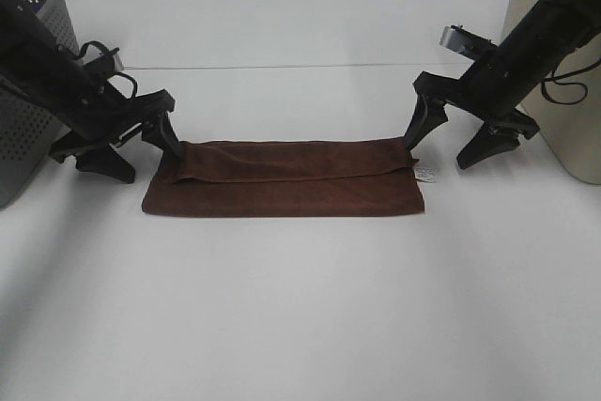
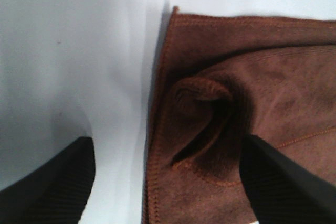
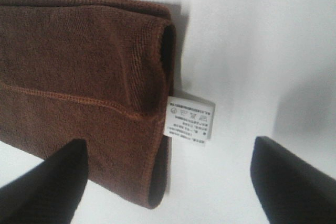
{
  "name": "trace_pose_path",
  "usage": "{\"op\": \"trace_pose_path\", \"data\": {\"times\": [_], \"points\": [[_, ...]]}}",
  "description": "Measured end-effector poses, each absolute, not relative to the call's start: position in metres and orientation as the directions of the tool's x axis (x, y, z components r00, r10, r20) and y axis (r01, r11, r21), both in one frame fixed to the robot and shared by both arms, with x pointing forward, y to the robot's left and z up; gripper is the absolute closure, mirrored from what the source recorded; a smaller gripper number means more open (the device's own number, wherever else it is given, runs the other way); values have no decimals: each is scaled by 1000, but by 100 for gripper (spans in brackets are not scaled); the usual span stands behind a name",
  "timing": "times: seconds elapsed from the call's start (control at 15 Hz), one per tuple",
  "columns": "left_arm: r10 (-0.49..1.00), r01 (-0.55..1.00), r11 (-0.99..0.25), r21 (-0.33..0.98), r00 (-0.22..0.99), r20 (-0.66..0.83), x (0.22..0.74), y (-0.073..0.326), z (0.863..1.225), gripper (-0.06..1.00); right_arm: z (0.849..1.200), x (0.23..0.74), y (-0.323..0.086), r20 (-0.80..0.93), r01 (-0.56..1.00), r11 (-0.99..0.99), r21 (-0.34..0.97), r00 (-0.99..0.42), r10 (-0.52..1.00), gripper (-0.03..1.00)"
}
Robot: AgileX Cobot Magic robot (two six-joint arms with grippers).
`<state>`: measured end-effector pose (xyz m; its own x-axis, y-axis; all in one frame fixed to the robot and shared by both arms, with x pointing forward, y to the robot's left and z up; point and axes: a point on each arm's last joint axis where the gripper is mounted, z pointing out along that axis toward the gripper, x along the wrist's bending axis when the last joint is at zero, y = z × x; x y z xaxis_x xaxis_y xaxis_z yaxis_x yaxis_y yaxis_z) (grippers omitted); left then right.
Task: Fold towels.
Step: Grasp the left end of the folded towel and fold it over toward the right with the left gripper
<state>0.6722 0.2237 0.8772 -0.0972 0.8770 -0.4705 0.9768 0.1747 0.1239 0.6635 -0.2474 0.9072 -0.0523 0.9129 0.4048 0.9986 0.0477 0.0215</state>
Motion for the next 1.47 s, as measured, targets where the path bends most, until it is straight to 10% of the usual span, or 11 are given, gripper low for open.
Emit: {"op": "trace_pose_path", "data": {"times": [0.33, 0.67, 1.13, 1.47], "points": [[834, 980, 134, 144, -33, -551, 673, 205, 871, 27, 907, 664, -248, 402, 999, 48, 22, -52, 914, 17], [840, 981, 131, 142, -34, -541, 674, 207, 869, 90, 907, 664, -248, 402, 999, 46, 21, -50, 914, 17], [930, 971, 124, 205, -42, -365, 688, 234, 946, 90, 907, 663, -248, 401, 999, 46, 21, -51, 915, 17], [889, 977, 38, 212, 64, -454, 685, 168, 982, 90, 907, 663, -248, 401, 999, 46, 21, -51, 915, 17]]}}
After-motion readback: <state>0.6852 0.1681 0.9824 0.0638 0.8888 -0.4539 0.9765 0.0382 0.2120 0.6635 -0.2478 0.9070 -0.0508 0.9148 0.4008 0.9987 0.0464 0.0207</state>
